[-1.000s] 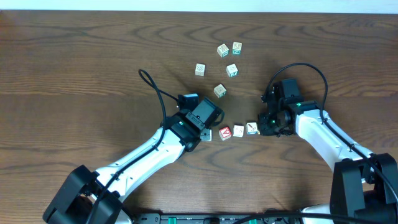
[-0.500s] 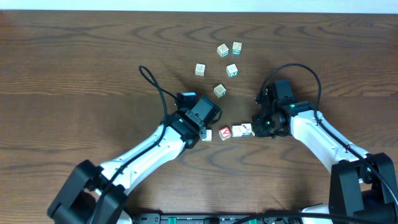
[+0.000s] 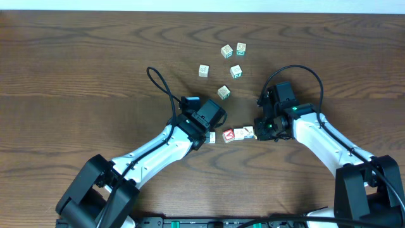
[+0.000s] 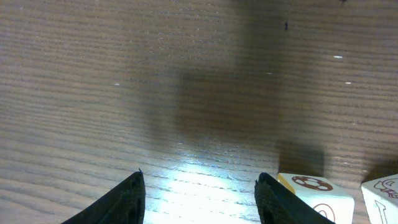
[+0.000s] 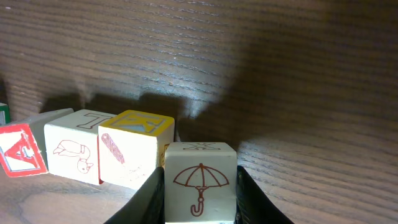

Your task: Lift 5 blocks

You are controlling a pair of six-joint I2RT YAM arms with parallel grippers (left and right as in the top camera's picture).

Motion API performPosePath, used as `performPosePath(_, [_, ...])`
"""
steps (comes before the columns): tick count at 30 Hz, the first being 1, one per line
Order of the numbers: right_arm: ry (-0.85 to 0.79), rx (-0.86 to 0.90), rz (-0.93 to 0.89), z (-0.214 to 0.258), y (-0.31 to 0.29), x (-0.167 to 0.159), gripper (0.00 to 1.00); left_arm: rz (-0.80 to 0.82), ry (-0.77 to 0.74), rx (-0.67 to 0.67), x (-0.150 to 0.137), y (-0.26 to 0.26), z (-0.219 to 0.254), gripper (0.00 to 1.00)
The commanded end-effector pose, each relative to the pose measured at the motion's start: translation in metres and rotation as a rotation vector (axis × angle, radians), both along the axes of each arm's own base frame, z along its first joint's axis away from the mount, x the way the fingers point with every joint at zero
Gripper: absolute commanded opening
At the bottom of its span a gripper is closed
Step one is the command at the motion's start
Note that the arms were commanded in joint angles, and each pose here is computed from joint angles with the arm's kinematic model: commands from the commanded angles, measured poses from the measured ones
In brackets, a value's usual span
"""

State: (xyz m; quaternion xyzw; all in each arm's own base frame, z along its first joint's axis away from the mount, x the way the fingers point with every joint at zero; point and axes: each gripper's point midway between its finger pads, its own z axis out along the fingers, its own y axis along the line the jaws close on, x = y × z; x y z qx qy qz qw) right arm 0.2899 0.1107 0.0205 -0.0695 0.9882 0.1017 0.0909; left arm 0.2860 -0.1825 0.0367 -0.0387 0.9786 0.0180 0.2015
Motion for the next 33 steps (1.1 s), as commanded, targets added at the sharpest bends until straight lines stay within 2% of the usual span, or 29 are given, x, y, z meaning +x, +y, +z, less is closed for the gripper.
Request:
performPosePath(1, [0.013, 0.005, -0.005, -0.001, 0.002, -0.005, 0.06, 0.044, -0.002, 0.017, 0.0, 0.008, -0.004, 0.58])
performPosePath(5, [0.004, -0.017, -0.01, -0.001, -0.001, -0.002, 0.16, 0.044, -0.004, 0.016, 0.0, 0.008, -0.004, 0.58])
performPosePath(13, [-0.016, -0.076, -0.023, -0.002, -0.012, 0.001, 0.2, 0.044, -0.004, 0.016, 0.0, 0.008, -0.004, 0.58])
performPosePath(33, [-0.017, -0.075, -0.023, -0.002, -0.011, 0.001, 0.29, 0.044, -0.004, 0.016, 0.0, 0.008, -0.004, 0.58])
